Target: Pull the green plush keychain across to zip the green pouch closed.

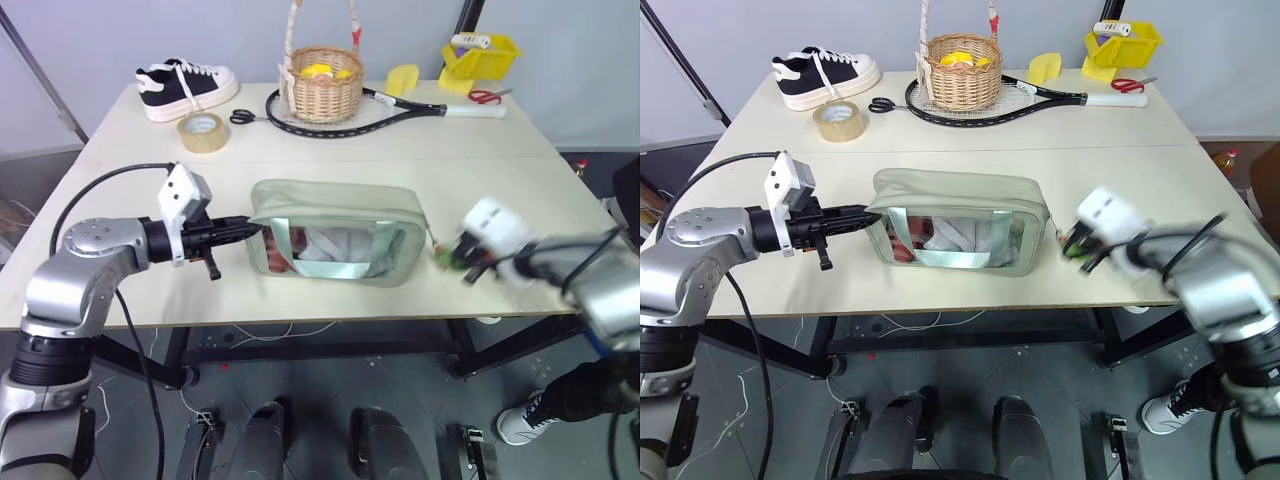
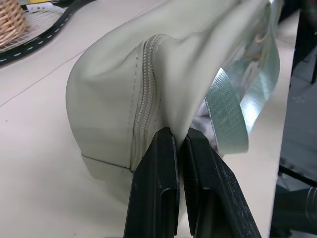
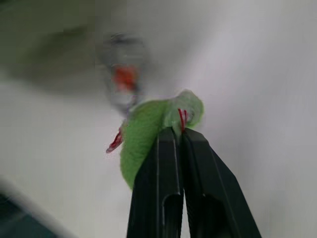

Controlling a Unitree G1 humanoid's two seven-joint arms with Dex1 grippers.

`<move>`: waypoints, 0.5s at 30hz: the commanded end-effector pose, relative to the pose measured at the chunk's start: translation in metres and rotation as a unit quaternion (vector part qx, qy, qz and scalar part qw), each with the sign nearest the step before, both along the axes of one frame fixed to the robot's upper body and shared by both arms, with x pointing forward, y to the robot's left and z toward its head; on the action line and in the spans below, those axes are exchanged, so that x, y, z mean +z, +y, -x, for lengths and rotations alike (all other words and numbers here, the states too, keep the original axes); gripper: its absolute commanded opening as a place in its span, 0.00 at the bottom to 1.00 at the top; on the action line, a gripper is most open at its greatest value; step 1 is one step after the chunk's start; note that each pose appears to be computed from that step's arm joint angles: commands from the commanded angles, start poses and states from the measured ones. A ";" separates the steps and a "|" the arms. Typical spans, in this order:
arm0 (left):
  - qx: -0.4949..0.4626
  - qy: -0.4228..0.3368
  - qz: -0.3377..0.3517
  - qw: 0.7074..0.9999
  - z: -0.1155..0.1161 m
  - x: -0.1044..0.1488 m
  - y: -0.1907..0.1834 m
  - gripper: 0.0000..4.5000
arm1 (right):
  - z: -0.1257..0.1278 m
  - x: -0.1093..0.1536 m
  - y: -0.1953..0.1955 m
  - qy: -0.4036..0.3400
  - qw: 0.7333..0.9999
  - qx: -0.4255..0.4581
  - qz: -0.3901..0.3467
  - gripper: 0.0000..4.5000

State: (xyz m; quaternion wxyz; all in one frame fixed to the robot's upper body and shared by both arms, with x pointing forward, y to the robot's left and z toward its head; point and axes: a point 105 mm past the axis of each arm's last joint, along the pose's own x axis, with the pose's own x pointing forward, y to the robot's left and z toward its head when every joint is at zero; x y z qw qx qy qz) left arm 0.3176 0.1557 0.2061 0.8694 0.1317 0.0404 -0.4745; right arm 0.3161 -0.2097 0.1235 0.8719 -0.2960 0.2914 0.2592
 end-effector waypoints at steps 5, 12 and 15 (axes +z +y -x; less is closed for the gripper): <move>0.026 0.005 0.017 1.000 0.005 0.001 0.002 0.00 | -0.010 -0.012 -0.005 -0.026 0.998 -0.029 0.041 0.02; 0.026 0.008 0.020 0.999 0.009 0.002 0.001 0.00 | -0.030 0.027 -0.014 -0.069 0.996 -0.053 -0.001 0.02; 0.024 0.007 0.021 0.999 0.010 0.003 0.000 0.00 | -0.032 0.055 -0.008 -0.084 0.994 -0.043 -0.057 0.23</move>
